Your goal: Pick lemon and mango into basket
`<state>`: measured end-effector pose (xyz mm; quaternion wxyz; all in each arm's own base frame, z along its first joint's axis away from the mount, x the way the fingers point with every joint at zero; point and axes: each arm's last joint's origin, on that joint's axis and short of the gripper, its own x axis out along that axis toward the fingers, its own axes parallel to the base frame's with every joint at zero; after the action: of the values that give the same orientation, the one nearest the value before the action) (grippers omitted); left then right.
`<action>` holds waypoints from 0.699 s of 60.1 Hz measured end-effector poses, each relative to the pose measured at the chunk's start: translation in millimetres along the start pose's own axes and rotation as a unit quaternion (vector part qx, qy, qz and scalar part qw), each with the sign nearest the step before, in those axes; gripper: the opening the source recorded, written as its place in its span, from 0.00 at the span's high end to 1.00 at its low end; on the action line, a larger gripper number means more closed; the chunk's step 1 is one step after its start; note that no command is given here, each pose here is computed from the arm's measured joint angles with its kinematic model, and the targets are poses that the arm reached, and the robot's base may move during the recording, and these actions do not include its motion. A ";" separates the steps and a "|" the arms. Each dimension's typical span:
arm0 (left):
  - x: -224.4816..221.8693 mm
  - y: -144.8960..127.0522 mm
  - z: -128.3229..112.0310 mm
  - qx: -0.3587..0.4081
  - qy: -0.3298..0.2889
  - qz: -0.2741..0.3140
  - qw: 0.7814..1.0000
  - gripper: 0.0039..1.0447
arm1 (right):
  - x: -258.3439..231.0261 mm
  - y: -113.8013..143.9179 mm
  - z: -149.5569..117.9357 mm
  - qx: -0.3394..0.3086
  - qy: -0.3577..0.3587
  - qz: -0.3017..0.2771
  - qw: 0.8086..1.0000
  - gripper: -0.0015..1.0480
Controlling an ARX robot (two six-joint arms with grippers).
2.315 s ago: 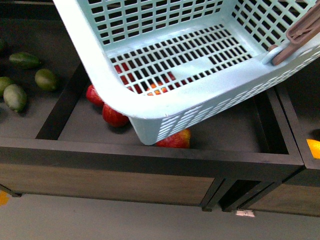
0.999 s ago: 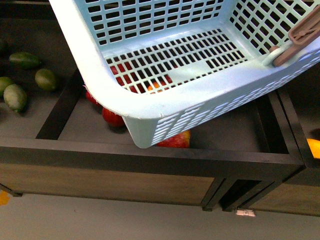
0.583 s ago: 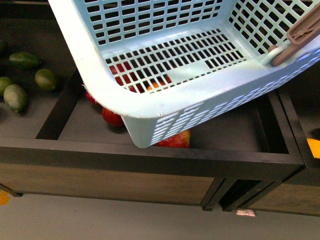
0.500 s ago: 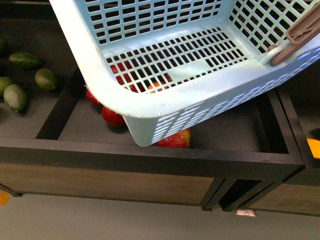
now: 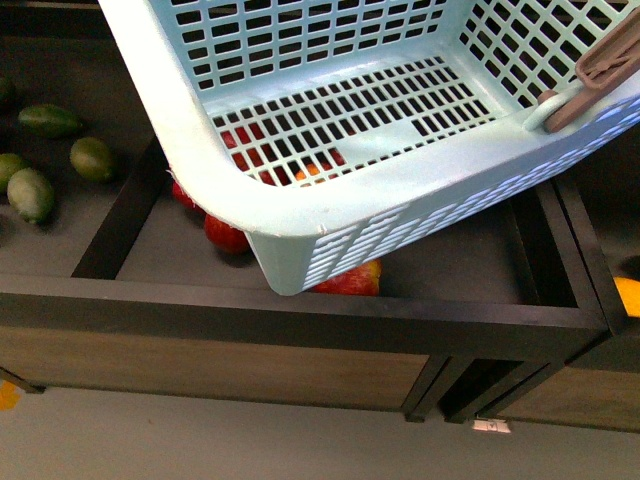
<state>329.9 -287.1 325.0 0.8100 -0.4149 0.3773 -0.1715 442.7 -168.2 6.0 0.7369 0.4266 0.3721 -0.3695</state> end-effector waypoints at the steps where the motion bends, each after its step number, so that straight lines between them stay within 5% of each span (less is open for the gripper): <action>1: 0.0 0.0 0.0 0.000 0.000 0.000 1.000 0.96 | 1.3 1.5 1.3 0.001 0.000 -0.001 1.000 0.08; 30: 0.0 0.0 0.0 0.000 0.000 0.000 1.000 0.96 | 36.9 21.1 10.3 -0.033 0.006 -0.050 0.998 0.09; 42: 0.0 0.0 0.0 0.000 0.000 0.000 1.000 0.96 | 40.4 19.6 3.3 -0.052 0.012 -0.049 0.997 0.35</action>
<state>329.9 -287.1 325.0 0.8101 -0.4148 0.3772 -0.1715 478.5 -173.3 -20.7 0.7344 0.3734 0.4204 -0.3801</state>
